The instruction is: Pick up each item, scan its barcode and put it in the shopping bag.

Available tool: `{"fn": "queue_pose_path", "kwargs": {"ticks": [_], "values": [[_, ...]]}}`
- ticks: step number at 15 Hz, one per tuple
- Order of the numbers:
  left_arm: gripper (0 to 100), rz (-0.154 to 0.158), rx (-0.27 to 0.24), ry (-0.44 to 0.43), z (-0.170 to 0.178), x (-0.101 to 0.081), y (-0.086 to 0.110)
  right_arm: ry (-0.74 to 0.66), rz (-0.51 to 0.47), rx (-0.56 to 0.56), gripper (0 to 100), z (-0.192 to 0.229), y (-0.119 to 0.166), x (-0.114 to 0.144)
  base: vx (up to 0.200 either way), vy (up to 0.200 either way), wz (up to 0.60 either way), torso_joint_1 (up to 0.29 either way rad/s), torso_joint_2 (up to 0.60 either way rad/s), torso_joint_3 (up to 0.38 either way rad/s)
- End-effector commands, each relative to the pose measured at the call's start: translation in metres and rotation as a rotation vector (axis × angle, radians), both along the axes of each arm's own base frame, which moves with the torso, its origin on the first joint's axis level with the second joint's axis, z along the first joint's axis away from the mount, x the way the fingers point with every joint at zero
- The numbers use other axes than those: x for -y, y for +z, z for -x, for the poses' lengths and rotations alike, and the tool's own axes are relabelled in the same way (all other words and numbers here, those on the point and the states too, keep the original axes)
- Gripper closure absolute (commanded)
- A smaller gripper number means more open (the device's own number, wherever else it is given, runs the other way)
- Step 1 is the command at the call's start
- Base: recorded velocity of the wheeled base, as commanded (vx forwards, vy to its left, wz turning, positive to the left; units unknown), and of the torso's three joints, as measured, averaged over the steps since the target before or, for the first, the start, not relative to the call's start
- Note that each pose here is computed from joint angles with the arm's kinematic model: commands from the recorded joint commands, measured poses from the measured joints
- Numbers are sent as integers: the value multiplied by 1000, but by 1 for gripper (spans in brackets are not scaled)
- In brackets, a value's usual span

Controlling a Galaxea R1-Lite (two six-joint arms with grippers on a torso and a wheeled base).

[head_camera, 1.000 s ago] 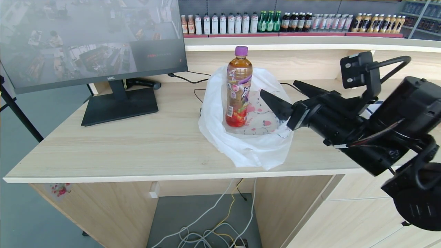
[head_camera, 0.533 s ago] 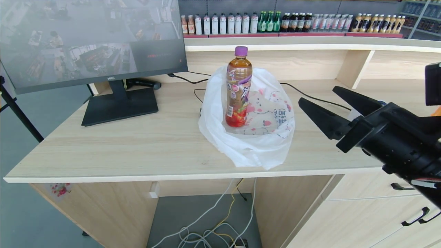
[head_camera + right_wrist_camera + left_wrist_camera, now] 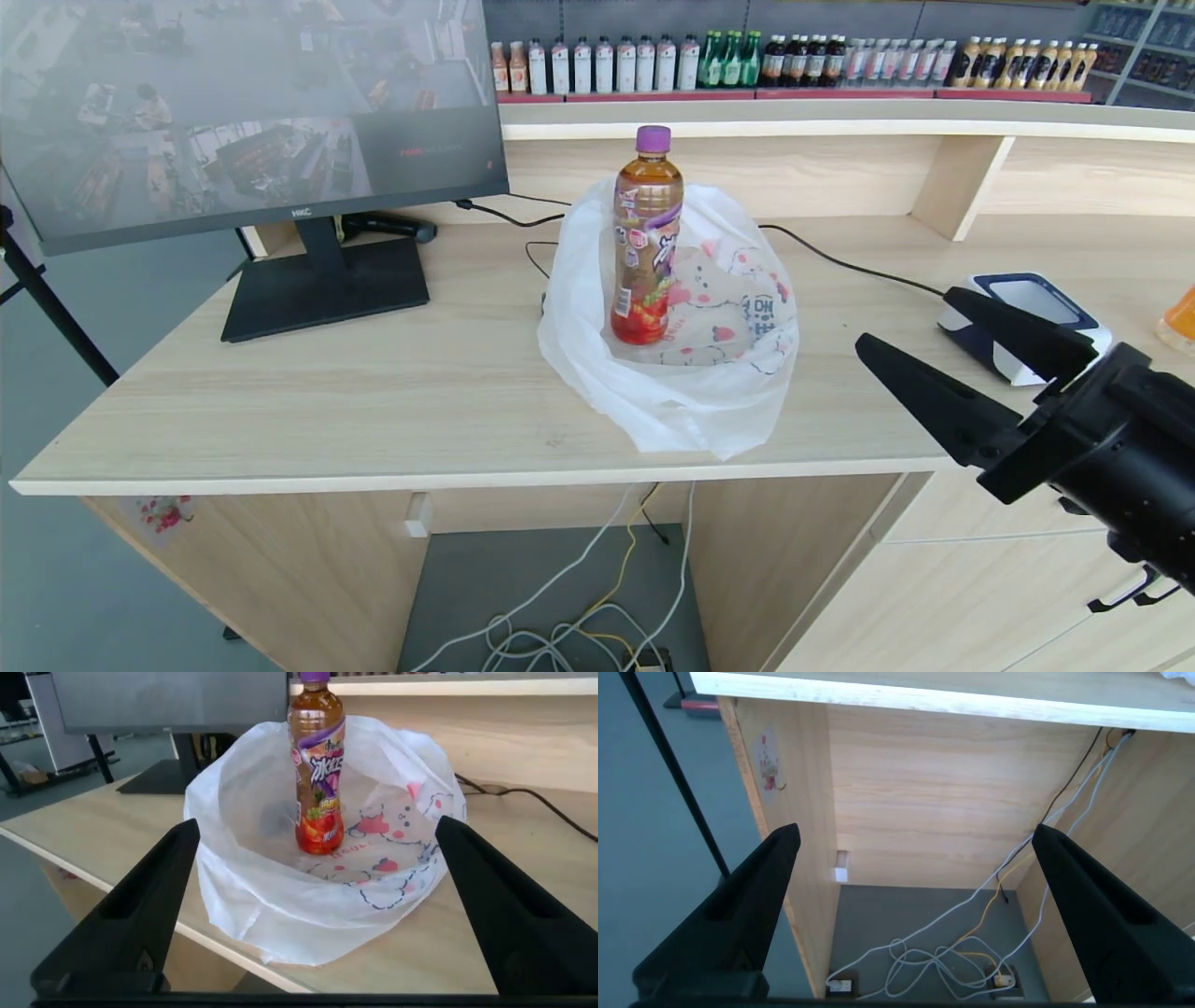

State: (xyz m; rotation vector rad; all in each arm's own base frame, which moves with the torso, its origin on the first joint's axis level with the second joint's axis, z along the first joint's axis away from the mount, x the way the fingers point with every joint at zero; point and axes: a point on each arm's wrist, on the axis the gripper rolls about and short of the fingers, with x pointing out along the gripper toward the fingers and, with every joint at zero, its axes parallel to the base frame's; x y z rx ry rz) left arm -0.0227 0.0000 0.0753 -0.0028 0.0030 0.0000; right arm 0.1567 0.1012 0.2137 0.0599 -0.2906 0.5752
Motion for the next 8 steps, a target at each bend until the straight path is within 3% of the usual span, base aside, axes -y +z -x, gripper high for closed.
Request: {"fn": "queue_pose_path", "kwargs": {"ticks": [1,5,8], "values": [[0,0,0,0,0,0,0,4,32,-44,0,-8,-17,-5,0,0,0,0,0,0],[0,0,0,0,0,0,0,9,10,-43,0,-10,-16,-6,0,0,0,0,0,0],[0,-17,0,0,0,0,0,16,-19,-38,0,-17,-13,-11,0,0,0,0,0,0]]}}
